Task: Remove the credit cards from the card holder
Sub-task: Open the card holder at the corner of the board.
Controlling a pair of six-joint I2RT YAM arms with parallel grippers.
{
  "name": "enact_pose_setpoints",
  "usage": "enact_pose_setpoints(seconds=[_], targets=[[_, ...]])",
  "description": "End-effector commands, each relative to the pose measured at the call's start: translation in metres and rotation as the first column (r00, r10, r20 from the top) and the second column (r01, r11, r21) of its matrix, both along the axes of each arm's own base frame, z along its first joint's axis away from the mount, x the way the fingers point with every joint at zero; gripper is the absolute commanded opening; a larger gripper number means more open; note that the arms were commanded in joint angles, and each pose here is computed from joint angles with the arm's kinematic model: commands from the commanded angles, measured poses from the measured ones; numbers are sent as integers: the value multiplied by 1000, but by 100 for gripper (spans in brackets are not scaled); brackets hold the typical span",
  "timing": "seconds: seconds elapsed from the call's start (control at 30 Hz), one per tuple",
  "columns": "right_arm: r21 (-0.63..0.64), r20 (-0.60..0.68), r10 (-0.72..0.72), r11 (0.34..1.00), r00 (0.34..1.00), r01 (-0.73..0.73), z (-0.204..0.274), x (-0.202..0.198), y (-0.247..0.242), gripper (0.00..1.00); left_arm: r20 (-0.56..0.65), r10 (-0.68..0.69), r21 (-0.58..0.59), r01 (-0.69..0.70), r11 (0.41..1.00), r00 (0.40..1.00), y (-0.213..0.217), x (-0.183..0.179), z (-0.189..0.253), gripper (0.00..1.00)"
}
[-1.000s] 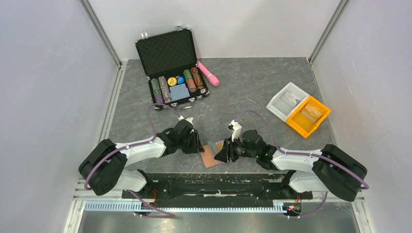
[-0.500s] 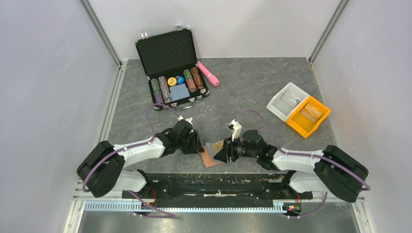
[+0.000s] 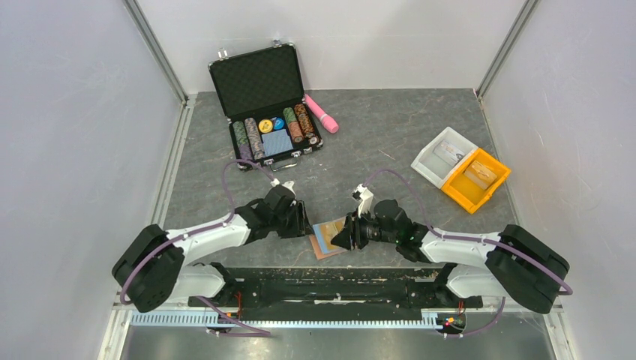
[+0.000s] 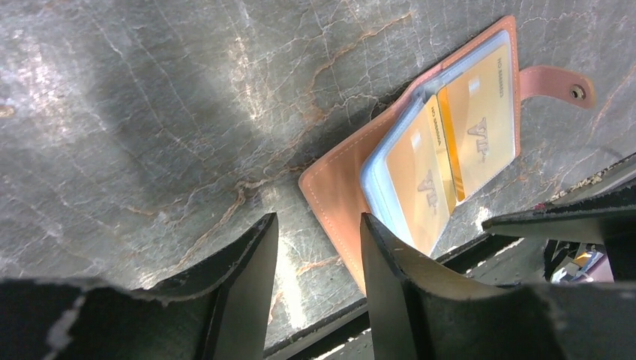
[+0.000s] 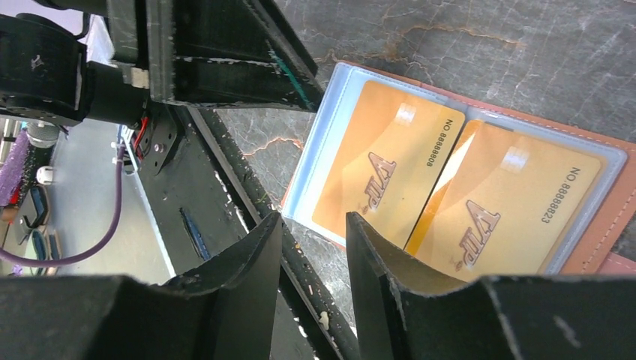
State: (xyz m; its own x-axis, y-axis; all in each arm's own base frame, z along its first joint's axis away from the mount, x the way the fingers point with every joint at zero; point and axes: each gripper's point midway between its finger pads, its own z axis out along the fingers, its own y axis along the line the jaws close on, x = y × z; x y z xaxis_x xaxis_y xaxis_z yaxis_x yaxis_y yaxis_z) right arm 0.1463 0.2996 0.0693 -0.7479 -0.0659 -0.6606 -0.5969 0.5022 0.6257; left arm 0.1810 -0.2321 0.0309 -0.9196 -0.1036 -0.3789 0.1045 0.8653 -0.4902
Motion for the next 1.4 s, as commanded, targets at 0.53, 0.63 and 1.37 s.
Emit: enact_pose_setpoints(seconds=[0.53, 0.63, 1.37], targets=[[-110, 63, -71, 991, 995, 77, -14, 34, -11, 38, 9, -92, -185, 92, 978, 996, -27, -12, 21, 35], [-120, 62, -73, 990, 995, 80, -17, 35, -13, 37, 0, -108, -204, 106, 973, 994, -31, -14, 13, 33], [-99, 24, -61, 993, 998, 63, -26, 27, -14, 31, -44, -78, -106, 73, 992, 996, -15, -17, -24, 25]])
